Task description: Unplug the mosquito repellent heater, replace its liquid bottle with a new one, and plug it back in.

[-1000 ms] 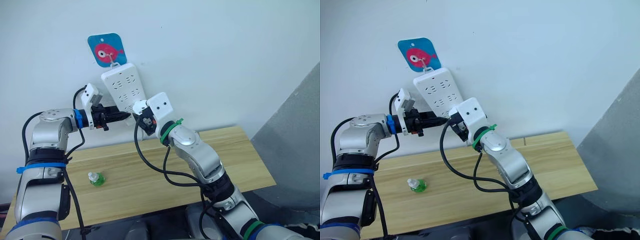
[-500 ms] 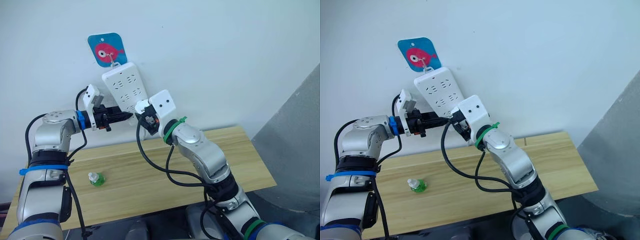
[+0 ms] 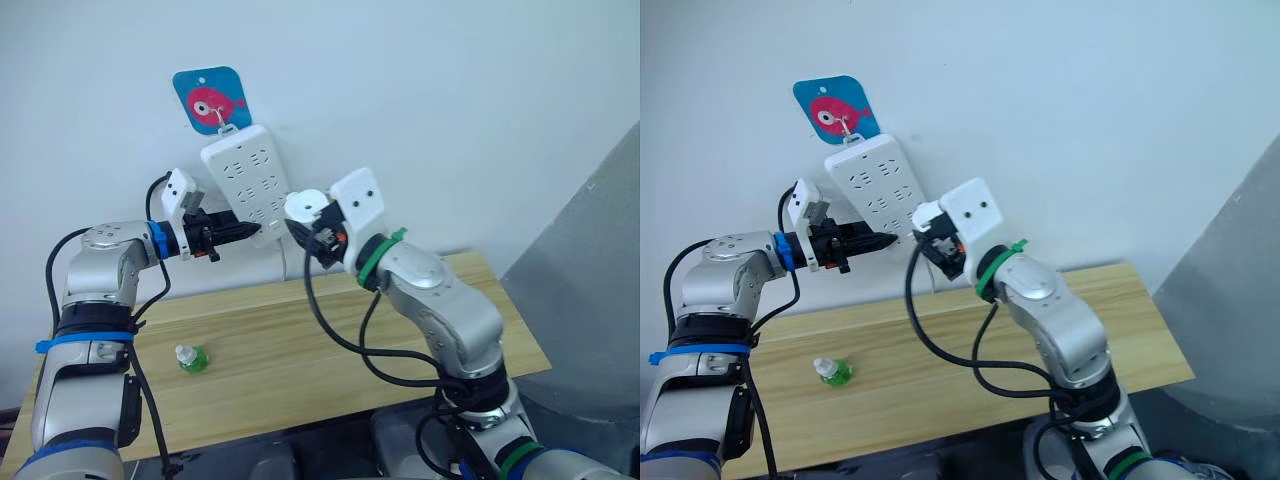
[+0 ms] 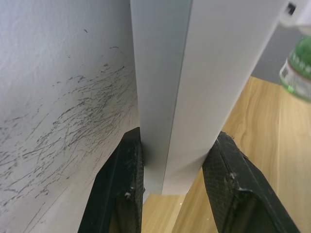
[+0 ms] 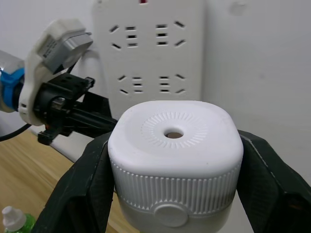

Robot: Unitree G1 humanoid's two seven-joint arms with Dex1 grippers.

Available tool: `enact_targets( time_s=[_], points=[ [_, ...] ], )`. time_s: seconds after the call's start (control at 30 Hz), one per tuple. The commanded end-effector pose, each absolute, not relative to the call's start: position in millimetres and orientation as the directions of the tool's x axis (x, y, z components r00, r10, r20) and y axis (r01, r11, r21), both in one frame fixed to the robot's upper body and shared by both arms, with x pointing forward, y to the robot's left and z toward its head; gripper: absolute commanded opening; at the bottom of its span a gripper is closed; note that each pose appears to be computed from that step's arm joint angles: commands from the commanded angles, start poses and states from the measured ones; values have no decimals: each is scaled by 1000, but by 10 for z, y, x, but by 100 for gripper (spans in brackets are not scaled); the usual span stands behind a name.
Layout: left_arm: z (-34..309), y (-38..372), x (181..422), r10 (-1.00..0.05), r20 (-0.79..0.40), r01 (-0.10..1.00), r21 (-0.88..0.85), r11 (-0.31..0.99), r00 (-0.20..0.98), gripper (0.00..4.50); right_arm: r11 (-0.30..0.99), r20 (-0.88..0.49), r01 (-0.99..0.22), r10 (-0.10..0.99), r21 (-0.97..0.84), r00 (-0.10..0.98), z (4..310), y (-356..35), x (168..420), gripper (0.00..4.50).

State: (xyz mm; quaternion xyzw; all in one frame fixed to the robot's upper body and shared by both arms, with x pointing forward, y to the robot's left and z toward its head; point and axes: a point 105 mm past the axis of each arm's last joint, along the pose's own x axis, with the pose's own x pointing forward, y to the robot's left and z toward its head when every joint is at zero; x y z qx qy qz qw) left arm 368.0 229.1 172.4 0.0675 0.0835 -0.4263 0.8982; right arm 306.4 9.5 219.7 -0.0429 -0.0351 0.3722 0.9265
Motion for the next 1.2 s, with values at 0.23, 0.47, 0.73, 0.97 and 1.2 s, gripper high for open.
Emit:
enact_targets(
  time_s=[0.23, 0.47, 0.73, 0.97, 1.2],
  points=[
    [1755, 2875, 3455, -622, -229, 661, 188, 726, 748, 315, 688, 111, -721, 725, -80, 680, 2345, -190, 2950, 300],
    [2042, 3107, 3268, -544, -143, 560, 299, 772, 827, 450, 680, 141, -732, 729, -43, 670, 2383, -237, 2934, 300],
    [2240, 2540, 2918, -671, -87, 670, 233, 705, 736, 450, 669, 205, -736, 710, 105, 674, 2464, -386, 2913, 300],
    [2181, 1747, 2562, -829, -47, 830, 59, 555, 558, 450, 577, 316, -741, 672, 343, 670, 2592, -496, 2850, 300],
    [2142, 1231, 2634, -815, 120, 823, -37, 568, 567, 450, 521, 373, -687, 586, 507, 720, 2716, -570, 2917, 300]
  ],
)
